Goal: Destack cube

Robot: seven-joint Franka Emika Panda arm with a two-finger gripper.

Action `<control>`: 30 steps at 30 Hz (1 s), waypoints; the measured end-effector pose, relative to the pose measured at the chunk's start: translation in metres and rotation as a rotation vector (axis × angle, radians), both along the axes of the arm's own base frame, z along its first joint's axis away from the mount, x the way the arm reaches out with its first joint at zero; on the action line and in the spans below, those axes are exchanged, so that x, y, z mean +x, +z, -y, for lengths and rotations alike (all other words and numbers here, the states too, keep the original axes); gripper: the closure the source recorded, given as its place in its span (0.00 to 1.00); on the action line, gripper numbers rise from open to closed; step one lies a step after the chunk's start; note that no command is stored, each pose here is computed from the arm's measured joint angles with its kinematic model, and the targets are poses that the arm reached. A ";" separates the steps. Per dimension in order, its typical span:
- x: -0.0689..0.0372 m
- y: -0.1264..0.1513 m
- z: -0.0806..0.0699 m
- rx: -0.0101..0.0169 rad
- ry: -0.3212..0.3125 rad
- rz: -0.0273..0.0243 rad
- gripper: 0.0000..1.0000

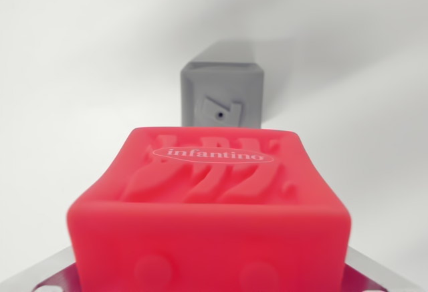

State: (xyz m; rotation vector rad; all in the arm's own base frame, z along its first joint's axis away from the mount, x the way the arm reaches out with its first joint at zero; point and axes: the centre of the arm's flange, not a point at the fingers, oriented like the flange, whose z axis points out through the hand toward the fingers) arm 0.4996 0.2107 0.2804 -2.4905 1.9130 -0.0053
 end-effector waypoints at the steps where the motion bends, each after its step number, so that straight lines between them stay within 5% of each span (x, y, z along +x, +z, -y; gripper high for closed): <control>1: 0.000 0.003 0.000 -0.0003 0.000 0.0000 1.00; 13: 0.000 0.040 0.000 0.0005 0.006 0.0054 1.00; 18: 0.001 0.035 0.009 -0.0028 0.019 -0.0033 1.00; 30: 0.004 0.027 0.030 -0.0037 0.050 -0.0057 1.00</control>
